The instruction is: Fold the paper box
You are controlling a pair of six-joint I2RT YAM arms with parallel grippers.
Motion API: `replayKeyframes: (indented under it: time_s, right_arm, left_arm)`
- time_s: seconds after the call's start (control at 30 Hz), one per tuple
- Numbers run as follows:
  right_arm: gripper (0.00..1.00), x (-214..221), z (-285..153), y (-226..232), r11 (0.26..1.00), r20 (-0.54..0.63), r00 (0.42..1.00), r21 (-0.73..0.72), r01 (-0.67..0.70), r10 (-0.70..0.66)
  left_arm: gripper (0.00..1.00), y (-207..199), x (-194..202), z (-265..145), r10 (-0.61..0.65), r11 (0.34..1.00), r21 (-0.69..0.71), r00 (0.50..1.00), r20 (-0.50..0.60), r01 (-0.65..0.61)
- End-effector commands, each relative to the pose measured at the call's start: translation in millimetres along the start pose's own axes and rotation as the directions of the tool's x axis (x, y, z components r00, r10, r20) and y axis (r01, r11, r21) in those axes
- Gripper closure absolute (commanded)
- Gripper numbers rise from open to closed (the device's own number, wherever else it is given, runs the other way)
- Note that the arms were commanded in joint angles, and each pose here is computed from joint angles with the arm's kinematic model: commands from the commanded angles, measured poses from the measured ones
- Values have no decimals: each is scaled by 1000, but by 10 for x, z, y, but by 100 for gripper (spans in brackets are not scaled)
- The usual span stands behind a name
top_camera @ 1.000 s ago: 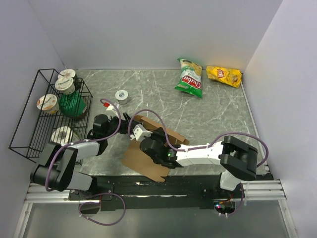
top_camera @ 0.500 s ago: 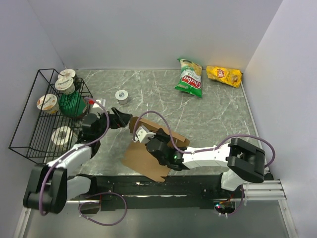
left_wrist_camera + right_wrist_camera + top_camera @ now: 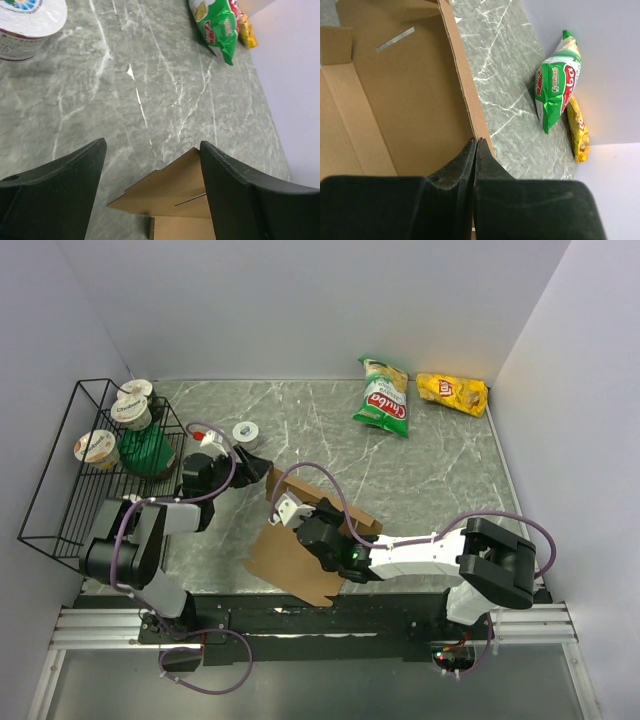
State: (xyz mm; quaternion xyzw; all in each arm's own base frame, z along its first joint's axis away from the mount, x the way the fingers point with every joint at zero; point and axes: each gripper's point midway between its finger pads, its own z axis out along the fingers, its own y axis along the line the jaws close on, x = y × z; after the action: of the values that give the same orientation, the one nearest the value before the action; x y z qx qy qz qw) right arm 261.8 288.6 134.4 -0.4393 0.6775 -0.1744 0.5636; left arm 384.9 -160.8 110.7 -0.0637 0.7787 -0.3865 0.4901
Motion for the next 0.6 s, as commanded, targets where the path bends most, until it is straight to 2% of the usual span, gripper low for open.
replayKeyframes:
  time_s: [0.0, 0.07, 0.13, 0.17, 0.2, 0.3, 0.47, 0.57]
  right_arm:
    - [100, 510, -72, 477, 979, -90, 989, -178, 100, -118]
    - [100, 525, -72, 491, 978, -93, 988, -183, 102, -121]
    - [100, 541, -73, 504, 977, -96, 988, -186, 102, -121]
    - [100, 548, -74, 510, 976, -99, 987, -189, 104, -124]
    - [100, 545, -76, 504, 977, -100, 988, -187, 101, -121]
    - [100, 552, -91, 498, 977, -104, 988, -191, 93, -114]
    - [100, 546, -104, 508, 976, -103, 989, -201, 82, -104]
    - [100, 534, -99, 533, 974, -106, 989, -211, 78, -102]
  left_arm:
    - [22, -43, 266, -76, -3, 997, 82, 999, -55, 7]
    - [27, -117, 338, -150, 4, 993, 121, 998, -60, 3]
    - [26, -134, 350, -209, 2, 992, 127, 999, -46, 4]
    - [24, -109, 275, -249, 8, 995, 97, 1000, -3, -7]
    - [16, -57, 257, -265, 4, 998, 65, 1000, 3, -5]
    - [7, 13, 55, -273, -3, 1000, 7, 1000, 28, 3]
    - [2, 142, -312, -247, -14, 998, -55, 995, 102, 20]
    - [1, 276, -331, -158, -61, 994, -82, 993, 103, 70]
